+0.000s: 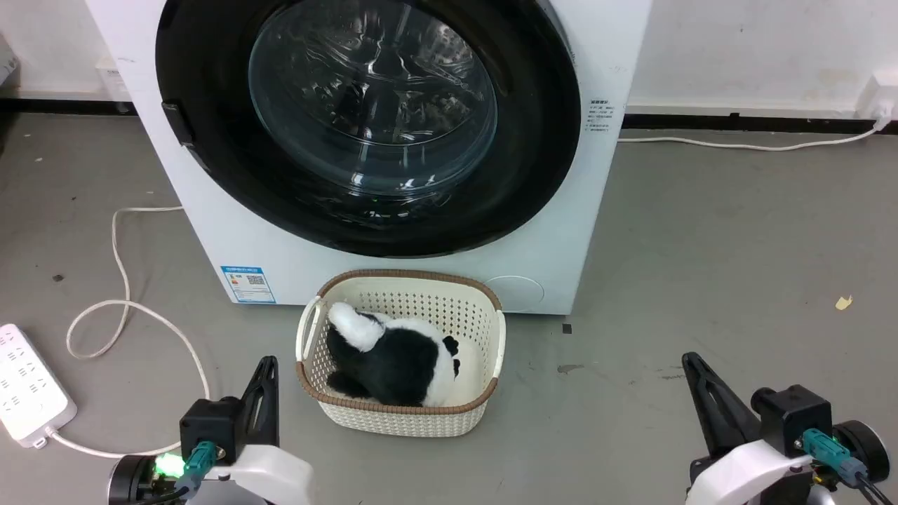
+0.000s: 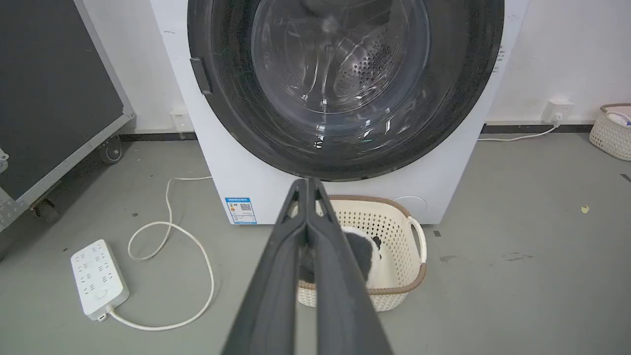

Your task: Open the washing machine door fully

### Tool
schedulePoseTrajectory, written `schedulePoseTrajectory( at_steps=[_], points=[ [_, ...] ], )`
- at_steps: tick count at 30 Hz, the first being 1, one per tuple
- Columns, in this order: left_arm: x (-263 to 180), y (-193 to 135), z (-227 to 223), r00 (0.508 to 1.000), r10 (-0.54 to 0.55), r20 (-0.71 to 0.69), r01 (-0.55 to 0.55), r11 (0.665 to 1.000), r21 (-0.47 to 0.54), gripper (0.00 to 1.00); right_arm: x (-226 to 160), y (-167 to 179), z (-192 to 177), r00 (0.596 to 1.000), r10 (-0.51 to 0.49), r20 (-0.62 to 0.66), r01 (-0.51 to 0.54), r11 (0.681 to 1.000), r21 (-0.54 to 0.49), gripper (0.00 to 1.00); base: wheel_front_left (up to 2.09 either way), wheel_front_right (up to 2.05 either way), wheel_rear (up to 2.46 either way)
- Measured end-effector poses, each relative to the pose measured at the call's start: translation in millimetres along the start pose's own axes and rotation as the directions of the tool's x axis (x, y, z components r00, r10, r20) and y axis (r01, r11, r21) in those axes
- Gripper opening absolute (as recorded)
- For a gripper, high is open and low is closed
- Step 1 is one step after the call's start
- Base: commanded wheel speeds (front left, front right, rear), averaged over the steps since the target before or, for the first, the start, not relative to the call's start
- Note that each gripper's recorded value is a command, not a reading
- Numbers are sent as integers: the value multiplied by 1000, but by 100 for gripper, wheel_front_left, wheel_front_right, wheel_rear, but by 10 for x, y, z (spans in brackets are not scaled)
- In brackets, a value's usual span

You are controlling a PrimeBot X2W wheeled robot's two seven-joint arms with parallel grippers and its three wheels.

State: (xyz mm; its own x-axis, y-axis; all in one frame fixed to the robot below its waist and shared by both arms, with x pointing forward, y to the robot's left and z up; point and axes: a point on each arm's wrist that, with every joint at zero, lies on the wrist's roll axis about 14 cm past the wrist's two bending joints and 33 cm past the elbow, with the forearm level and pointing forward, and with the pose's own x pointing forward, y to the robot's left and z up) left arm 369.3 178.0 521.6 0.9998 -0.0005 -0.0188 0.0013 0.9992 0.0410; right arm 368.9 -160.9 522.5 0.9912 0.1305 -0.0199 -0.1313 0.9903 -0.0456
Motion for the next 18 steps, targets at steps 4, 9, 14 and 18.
schedulePoseTrajectory(
  at_steps=[4,9,14,18],
  points=[
    [0,2,0,1000,1,0,-1,1000,0,0,0,1,0,1000,0,0,0,1000,0,0,0,0,0],
    [0,0,0,1000,0,0,0,1000,0,0,0,-1,0,1000,0,0,0,1000,0,0,0,0,0],
    [0,2,0,1000,1,0,-1,1000,0,0,0,1,0,1000,0,0,0,1000,0,0,0,0,0],
    [0,0,0,1000,0,0,0,1000,0,0,0,-1,0,1000,0,0,0,1000,0,0,0,0,0]
  ],
)
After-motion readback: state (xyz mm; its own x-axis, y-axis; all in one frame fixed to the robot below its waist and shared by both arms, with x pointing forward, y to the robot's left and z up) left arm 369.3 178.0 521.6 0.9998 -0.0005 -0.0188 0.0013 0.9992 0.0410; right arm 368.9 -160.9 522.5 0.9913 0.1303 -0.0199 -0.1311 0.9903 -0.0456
